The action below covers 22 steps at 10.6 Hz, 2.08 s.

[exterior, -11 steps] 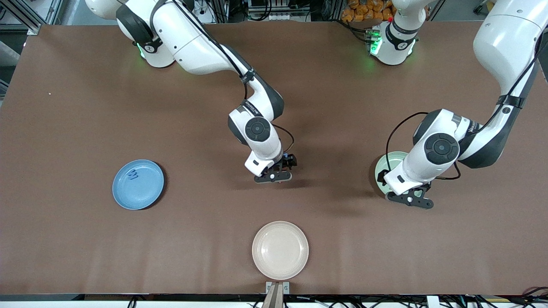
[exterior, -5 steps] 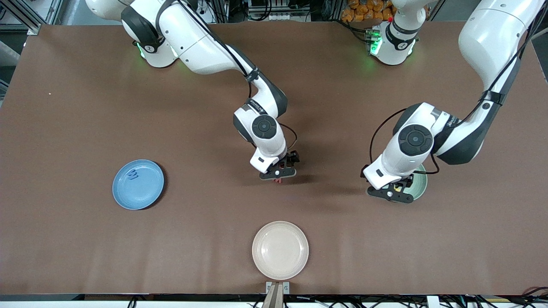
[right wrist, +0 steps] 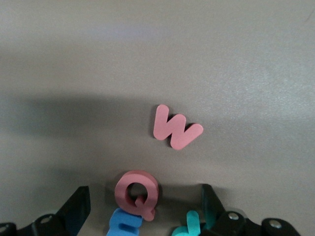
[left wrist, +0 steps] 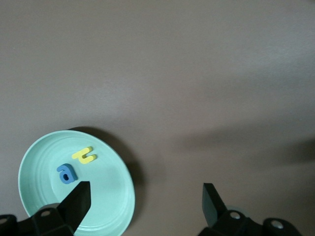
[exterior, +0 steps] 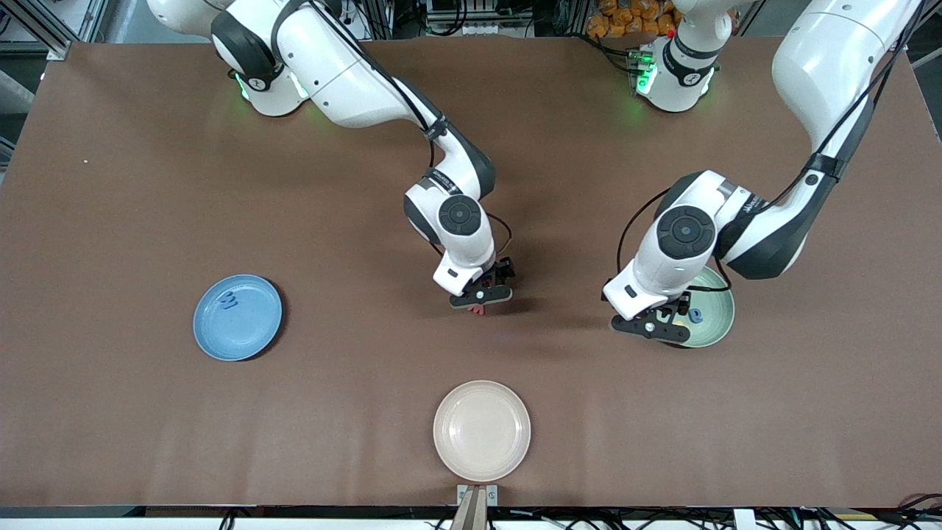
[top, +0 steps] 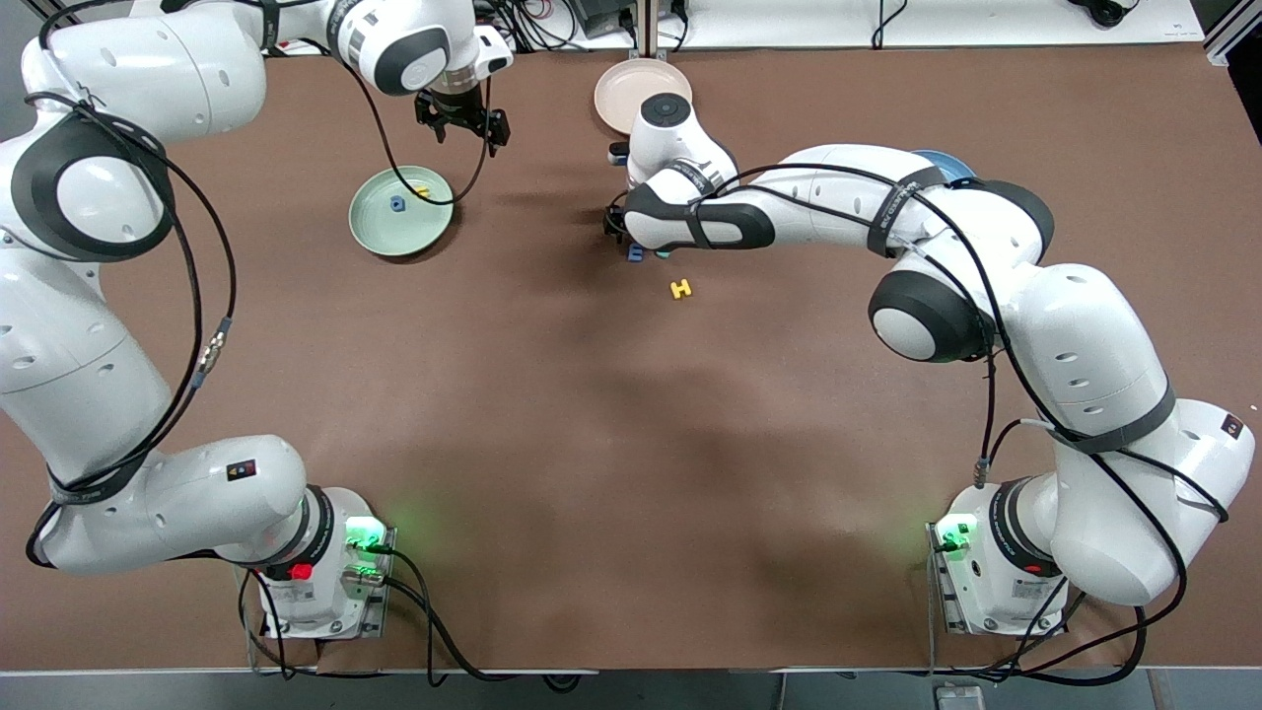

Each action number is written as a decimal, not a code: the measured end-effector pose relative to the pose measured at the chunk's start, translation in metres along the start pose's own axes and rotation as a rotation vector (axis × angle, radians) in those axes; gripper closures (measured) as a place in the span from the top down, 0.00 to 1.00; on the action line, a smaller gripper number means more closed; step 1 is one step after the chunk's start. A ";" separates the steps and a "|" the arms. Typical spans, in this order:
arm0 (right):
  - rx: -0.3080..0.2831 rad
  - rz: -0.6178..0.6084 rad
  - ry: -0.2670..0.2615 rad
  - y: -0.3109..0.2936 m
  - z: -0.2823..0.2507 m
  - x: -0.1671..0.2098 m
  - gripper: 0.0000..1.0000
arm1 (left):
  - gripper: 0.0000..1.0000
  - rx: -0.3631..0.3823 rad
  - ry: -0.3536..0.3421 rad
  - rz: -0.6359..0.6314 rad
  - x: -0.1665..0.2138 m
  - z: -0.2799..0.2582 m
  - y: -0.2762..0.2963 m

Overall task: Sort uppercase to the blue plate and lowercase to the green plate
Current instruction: 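Grasp the pink Q with the right gripper while the left gripper withdraws, then carry the Q to the blue plate while the left gripper reaches the E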

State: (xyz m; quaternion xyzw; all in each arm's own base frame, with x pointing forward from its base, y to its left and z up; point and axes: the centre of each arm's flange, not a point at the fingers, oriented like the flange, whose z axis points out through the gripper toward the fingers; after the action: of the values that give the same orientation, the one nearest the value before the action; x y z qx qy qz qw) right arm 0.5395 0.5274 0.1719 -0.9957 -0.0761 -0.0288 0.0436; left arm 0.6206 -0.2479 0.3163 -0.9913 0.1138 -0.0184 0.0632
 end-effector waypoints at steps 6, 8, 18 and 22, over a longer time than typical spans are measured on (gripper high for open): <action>-0.028 -0.035 0.026 0.000 -0.002 0.002 1.00 | 1.00 -0.005 0.005 -0.058 -0.014 -0.009 0.067; -0.028 -0.037 0.028 -0.001 -0.002 0.002 1.00 | 1.00 -0.004 0.005 -0.062 -0.015 -0.009 0.070; -0.026 -0.051 0.043 -0.009 -0.009 0.003 0.37 | 1.00 -0.008 0.026 -0.091 0.003 -0.017 0.032; -0.031 -0.032 0.063 0.002 -0.025 0.018 0.37 | 1.00 -0.009 0.028 -0.090 0.003 -0.018 0.033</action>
State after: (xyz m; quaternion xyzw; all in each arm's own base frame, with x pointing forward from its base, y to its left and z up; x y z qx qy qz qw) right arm 0.5561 0.5259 0.1976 -0.9936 -0.0899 -0.0619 0.0299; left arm 0.6153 -0.2829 0.3301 -0.9954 0.0701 -0.0345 0.0564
